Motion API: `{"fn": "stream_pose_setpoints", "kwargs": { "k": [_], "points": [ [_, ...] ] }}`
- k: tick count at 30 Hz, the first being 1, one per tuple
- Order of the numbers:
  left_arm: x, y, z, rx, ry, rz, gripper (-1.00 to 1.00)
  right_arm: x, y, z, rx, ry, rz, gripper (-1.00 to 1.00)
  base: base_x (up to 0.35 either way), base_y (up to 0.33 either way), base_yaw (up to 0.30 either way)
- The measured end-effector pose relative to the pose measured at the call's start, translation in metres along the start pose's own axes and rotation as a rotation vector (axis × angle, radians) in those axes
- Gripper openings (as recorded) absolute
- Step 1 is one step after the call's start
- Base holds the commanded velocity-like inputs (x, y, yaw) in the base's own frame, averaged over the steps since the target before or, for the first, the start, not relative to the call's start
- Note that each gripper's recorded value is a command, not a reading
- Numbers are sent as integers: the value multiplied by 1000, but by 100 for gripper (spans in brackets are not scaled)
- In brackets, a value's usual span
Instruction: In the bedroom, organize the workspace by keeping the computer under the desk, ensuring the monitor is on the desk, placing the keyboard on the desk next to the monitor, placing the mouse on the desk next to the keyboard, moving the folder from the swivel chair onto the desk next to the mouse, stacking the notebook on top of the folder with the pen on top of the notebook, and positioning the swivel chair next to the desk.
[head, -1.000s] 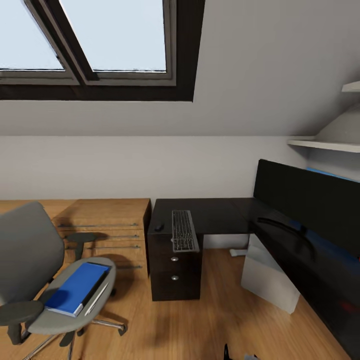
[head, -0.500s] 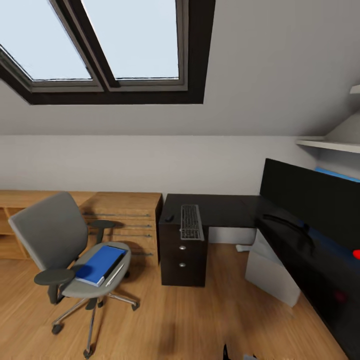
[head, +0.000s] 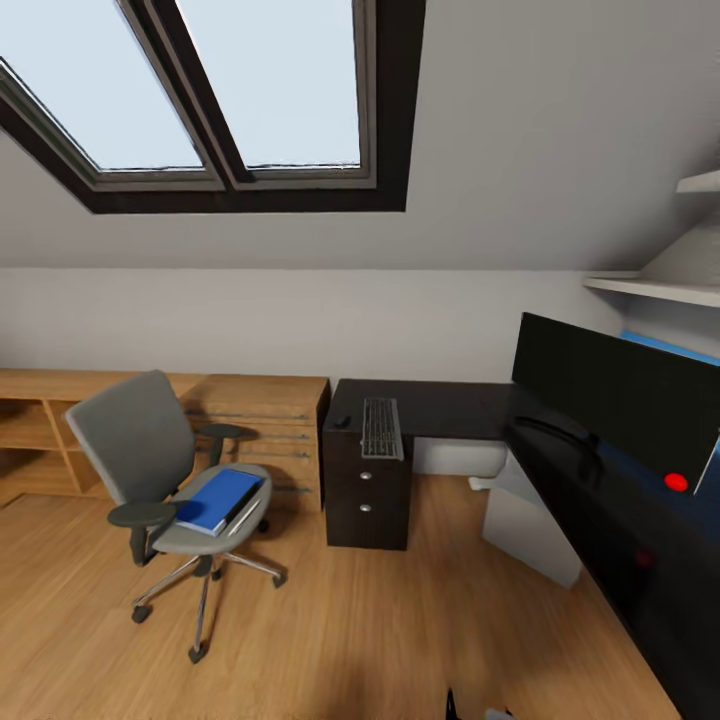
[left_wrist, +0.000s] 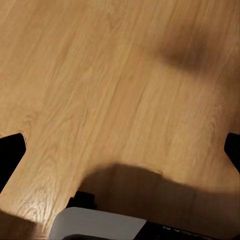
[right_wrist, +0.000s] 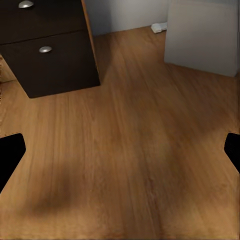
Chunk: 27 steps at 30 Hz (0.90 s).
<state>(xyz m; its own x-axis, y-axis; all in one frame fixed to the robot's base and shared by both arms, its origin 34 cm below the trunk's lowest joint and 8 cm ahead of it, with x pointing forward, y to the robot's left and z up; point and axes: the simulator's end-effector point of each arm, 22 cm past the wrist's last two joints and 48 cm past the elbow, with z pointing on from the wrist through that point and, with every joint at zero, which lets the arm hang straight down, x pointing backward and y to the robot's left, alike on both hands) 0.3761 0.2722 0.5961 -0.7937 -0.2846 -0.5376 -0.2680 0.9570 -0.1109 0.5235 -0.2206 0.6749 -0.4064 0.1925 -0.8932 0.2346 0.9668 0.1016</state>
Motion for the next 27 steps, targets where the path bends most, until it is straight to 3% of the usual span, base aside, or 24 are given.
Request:
{"fn": "stream_pose_setpoints", "kwargs": {
  "k": [13, 27],
  "points": [
    [-8, -2, -16, 1, 1, 0, 100, -15, 1, -9, 1, 0, 0, 100, -341, -17, 1],
    [-15, -4, -32, 0, 2, 2, 100, -30, 2, -19, 1, 0, -1, 100, -326, -181, 0]
  ]
}}
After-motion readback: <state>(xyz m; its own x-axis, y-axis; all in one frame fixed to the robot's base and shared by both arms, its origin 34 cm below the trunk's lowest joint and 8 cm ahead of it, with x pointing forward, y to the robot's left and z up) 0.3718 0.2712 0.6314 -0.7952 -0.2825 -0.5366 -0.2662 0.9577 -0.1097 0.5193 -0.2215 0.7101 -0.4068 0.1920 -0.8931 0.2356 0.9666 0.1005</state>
